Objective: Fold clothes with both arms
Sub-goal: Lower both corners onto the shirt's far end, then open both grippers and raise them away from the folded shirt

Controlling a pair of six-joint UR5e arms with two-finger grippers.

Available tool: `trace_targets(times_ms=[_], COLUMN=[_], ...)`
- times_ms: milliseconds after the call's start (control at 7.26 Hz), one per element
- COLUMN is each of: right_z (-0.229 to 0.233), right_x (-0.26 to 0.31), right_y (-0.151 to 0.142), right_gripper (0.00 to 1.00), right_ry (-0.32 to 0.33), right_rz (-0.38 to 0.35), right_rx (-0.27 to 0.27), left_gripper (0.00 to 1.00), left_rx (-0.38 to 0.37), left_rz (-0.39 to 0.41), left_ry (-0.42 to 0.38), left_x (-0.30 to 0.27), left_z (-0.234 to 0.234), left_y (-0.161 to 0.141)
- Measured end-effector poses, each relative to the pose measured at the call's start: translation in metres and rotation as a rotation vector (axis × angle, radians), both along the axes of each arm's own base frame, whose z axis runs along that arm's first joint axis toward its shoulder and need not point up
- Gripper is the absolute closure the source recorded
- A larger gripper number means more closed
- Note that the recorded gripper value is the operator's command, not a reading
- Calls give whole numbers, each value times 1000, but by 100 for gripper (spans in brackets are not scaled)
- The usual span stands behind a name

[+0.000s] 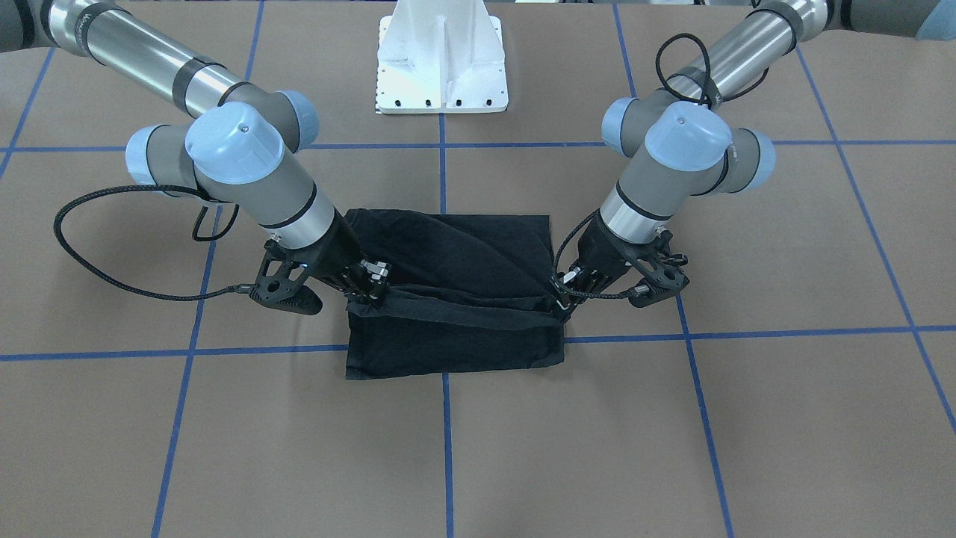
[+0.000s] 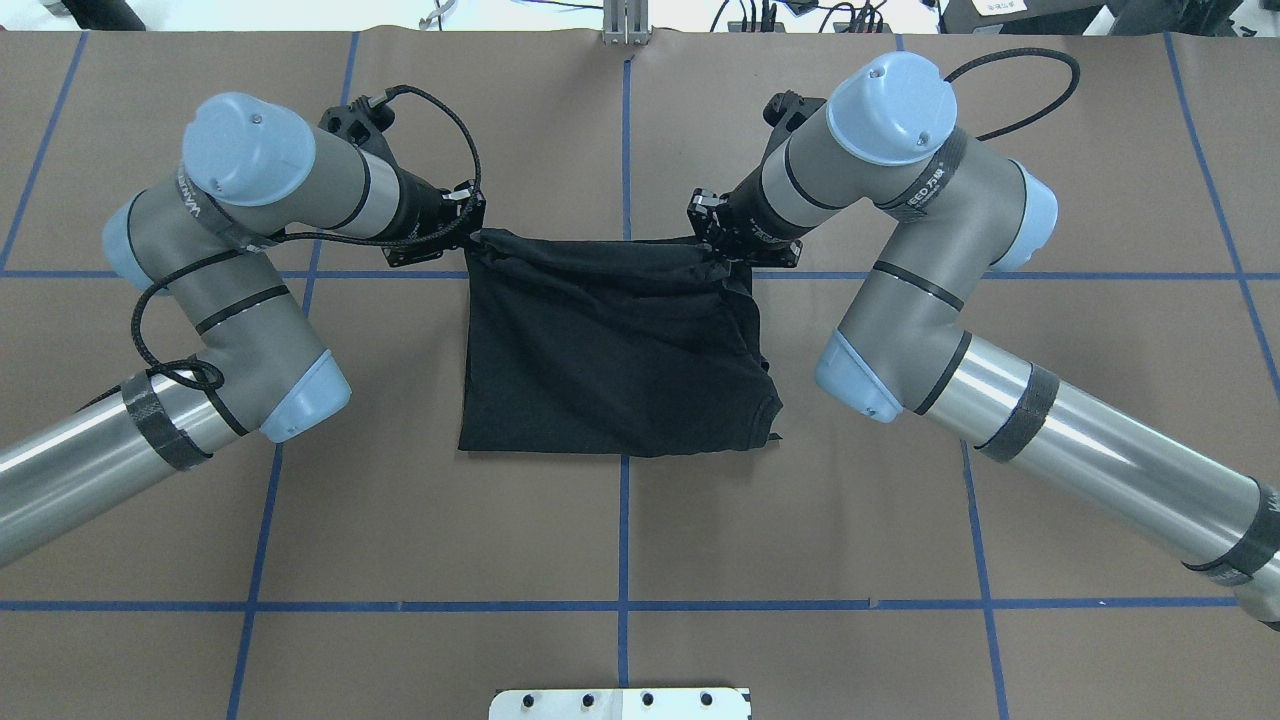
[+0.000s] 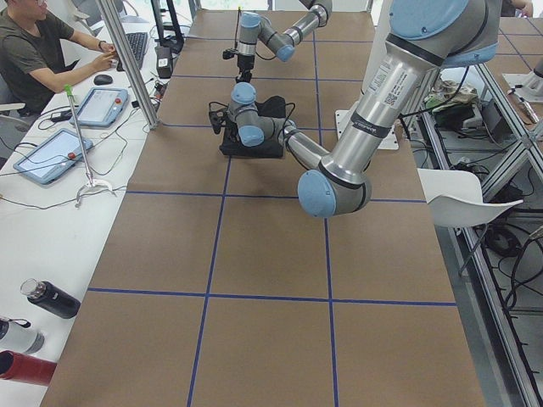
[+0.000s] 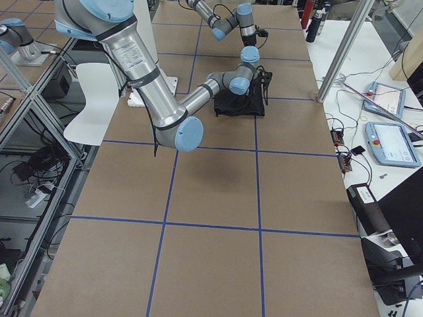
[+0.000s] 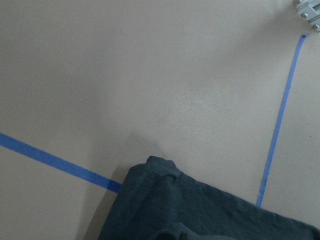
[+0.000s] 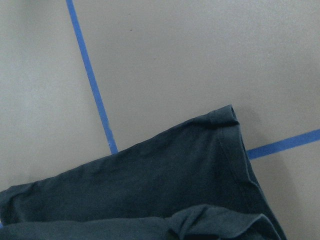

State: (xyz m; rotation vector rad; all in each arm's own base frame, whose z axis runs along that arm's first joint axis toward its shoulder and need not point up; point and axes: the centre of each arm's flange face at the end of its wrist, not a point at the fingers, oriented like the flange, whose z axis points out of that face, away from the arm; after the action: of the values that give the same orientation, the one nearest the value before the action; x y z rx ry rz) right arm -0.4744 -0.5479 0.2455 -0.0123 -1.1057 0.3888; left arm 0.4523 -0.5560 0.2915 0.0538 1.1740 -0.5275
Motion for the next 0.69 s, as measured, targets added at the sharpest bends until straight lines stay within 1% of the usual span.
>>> trace_targets(times_ms=[413, 689], right_z=[-6, -14], right_x=[11, 16], right_y=[-16, -22], right_gripper=[1, 1], right_ry=[-8, -18], right_rz=[38, 48], right_rx=[8, 11], left_gripper=[0, 0], left_rx=[8, 10], left_rz=[-18, -39], left_ry=[-3, -8], left_x=[0, -12], left_z=[2, 3], left_y=[-5, -15])
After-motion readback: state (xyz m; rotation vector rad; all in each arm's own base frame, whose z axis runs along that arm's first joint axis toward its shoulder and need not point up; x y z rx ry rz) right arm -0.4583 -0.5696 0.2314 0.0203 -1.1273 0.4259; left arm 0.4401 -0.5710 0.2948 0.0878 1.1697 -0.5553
